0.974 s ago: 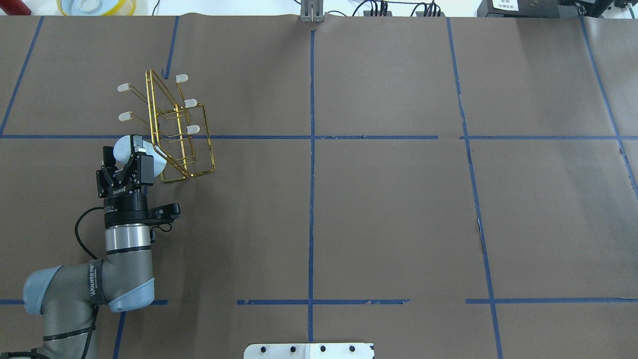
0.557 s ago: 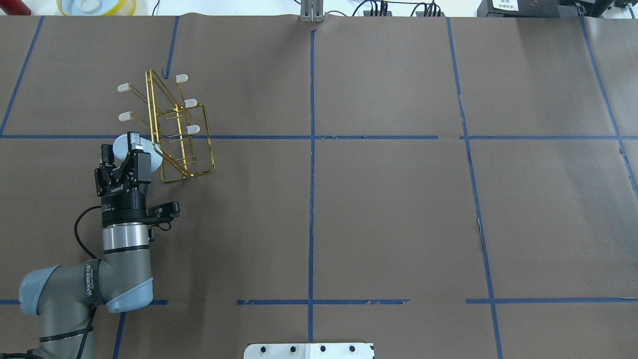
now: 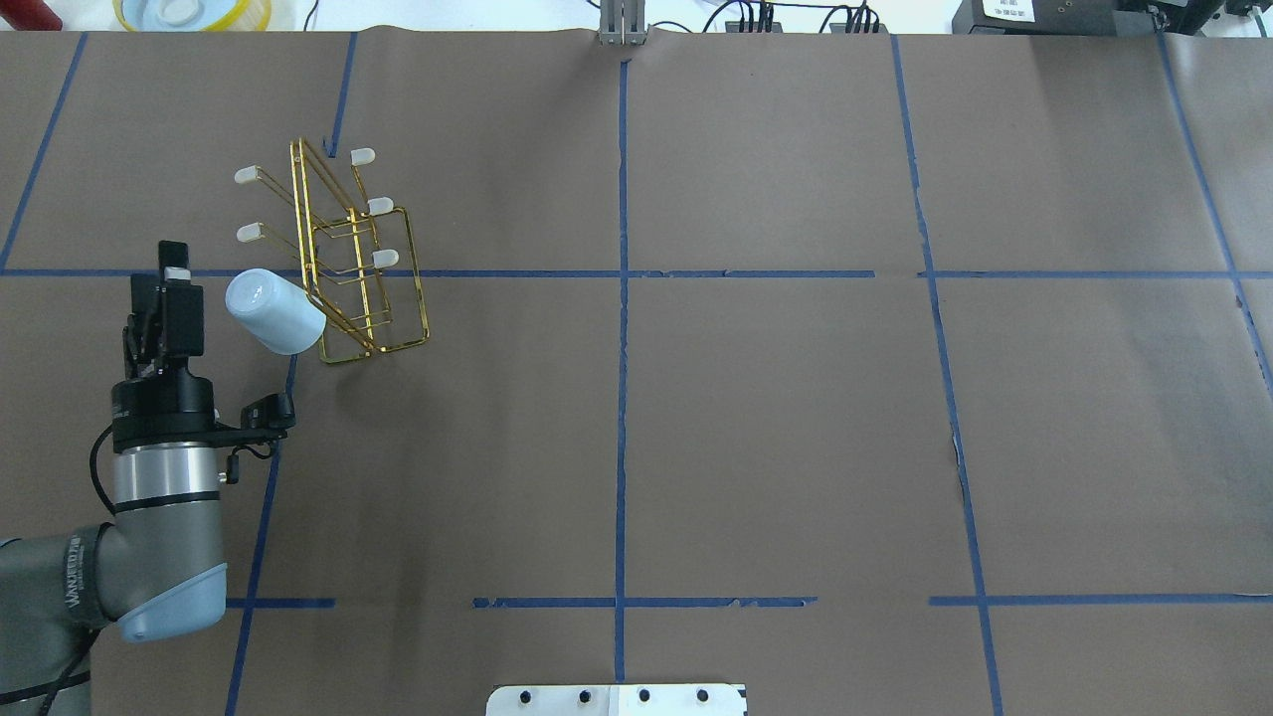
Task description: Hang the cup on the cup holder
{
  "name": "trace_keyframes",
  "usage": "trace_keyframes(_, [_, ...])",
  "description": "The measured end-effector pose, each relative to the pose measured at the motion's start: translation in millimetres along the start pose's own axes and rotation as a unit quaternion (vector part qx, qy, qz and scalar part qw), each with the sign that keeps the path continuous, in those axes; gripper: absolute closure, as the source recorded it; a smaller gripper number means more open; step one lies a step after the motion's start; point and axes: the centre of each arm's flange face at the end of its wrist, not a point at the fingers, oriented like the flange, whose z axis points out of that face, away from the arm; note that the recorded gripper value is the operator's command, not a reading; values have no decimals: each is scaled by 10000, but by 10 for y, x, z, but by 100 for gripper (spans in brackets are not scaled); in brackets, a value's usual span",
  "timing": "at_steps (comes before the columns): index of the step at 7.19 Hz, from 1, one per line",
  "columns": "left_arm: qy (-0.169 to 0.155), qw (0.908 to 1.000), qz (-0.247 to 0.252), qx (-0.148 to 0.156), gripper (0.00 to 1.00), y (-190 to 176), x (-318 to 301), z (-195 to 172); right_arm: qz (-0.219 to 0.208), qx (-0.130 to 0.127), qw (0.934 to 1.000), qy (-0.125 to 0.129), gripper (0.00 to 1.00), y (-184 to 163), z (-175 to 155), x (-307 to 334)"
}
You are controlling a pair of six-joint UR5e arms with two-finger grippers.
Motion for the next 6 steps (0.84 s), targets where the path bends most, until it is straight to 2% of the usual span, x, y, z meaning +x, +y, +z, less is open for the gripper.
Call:
trace_keyframes(1, [60, 9976, -692, 13, 0, 150, 79, 13, 0, 0, 10000, 0, 0, 0, 0, 0])
trace_keyframes(2, [188, 9894, -1438, 19, 0, 246, 143, 40, 0, 0, 10000, 0, 0, 0, 0, 0])
trace_keyframes(3, [313, 9750, -2200, -3, 0, 300, 169, 74, 0, 0, 10000, 0, 0, 0, 0, 0])
trace_keyframes(4, [423, 9529, -3002, -38, 0, 342, 176, 102, 0, 0, 10000, 0, 0, 0, 0, 0])
trace_keyframes(5, [610, 9213, -3839, -63, 0, 384, 161, 123, 0, 0, 10000, 0, 0, 0, 0, 0])
trace_keyframes(6, [927, 8771, -4712, -52, 0, 417, 131, 131, 0, 0, 10000, 0, 0, 0, 0, 0])
